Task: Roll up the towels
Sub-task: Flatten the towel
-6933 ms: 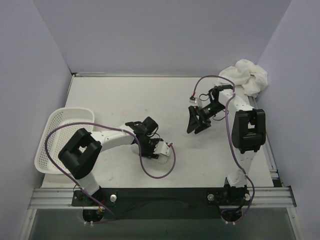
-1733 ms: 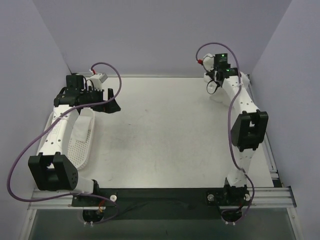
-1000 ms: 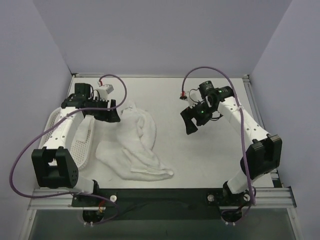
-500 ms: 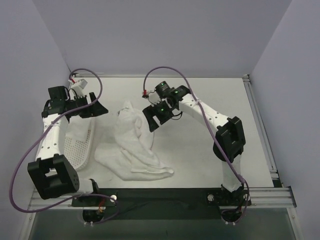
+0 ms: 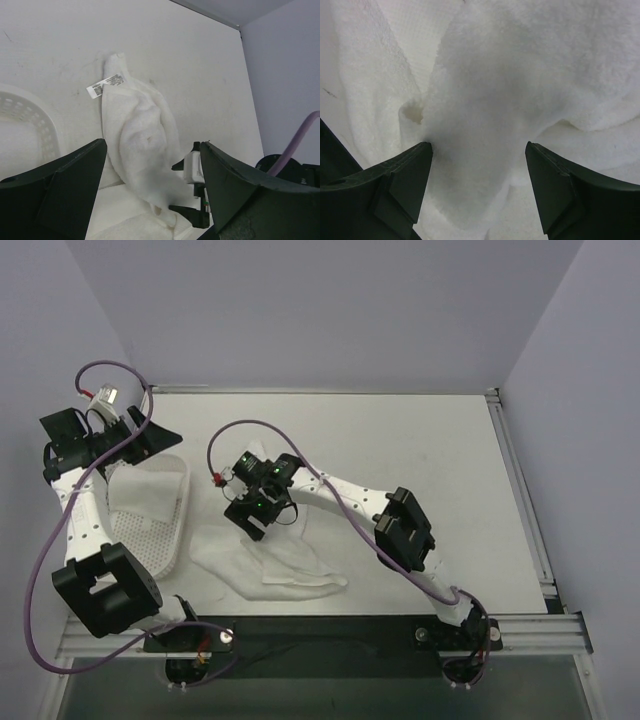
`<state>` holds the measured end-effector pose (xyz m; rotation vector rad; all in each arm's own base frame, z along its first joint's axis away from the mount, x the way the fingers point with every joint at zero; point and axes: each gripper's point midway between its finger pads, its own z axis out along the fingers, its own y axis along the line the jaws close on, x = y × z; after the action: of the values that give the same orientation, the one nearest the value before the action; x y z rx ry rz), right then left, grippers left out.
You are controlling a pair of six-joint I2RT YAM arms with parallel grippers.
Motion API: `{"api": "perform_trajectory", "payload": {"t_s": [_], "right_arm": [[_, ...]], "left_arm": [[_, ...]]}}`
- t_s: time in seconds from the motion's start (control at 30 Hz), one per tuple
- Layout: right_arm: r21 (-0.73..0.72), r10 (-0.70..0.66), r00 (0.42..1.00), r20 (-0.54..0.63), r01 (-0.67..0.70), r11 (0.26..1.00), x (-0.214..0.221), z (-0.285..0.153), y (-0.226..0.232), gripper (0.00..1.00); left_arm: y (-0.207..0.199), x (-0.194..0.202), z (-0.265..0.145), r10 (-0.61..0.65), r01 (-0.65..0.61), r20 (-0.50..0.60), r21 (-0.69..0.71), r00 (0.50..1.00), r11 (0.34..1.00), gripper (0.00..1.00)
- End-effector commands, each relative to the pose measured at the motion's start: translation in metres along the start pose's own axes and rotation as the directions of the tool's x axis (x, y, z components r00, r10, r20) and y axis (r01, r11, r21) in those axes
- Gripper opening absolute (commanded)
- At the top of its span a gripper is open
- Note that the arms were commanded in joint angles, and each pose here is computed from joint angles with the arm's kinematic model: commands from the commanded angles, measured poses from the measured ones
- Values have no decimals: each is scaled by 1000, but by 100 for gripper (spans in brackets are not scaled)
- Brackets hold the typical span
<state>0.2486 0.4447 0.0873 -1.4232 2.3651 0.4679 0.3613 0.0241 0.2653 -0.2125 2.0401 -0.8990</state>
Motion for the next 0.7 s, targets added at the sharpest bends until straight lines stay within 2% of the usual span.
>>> {"api": "perform_trajectory", "payload": {"t_s": [0.0, 0.07, 0.1, 0.2, 0.23, 0.3, 0.33, 0.47, 0.5, 0.57, 0.6, 0.63, 0.67], "right_arm": [[69, -31, 999, -18, 32, 997, -3, 5, -10, 75], [71, -34, 999, -32, 36, 997, 0, 10, -11, 67], [80, -31, 999, -39, 34, 996, 3, 8, -17, 38], [70, -8, 1000, -14, 9, 998, -1, -8, -21, 14], [72, 0, 1000, 19, -1, 997, -7, -25, -23, 0], [52, 47, 998, 37, -49, 997, -4, -44, -32, 0], [31, 66, 994, 93, -69, 997, -11, -72, -31, 0], [-142, 238, 957, 164, -216, 966, 9, -133, -44, 0], [-196, 301, 937, 180, -265, 944, 16, -146, -59, 0], [-246, 402, 904, 142, -361, 899, 53, -154, -70, 0], [-265, 473, 868, 154, -424, 866, 71, -163, -89, 0], [-266, 533, 843, 68, -499, 825, 109, -146, -90, 0], [-265, 570, 821, 31, -543, 797, 131, -140, -93, 0]], "left_arm": [[-20, -9, -4, 38, -40, 28, 75, 999, 996, 87], [-20, -9, -4, 39, -41, 29, 75, 999, 996, 86], [-20, -8, -5, 44, -46, 32, 73, 999, 996, 87], [-19, -8, -5, 48, -50, 35, 71, 998, 996, 87], [-20, -8, -5, 48, -51, 34, 74, 998, 996, 87], [-19, -8, -4, 48, -50, 32, 73, 998, 996, 86], [-20, -9, -3, 55, -58, 34, 74, 998, 996, 86], [-20, -6, 0, 91, -93, 32, 56, 995, 994, 85], [-25, -3, 4, 112, -113, 23, 60, 993, 992, 85], [-22, 6, 10, 145, -145, -6, 23, 989, 989, 84], [-33, 17, 20, 183, -181, -41, 38, 982, 983, 84], [-34, 26, 23, 219, -218, -73, 30, 973, 976, 83], [-30, 32, 29, 243, -245, -98, -9, 965, 969, 82]]}}
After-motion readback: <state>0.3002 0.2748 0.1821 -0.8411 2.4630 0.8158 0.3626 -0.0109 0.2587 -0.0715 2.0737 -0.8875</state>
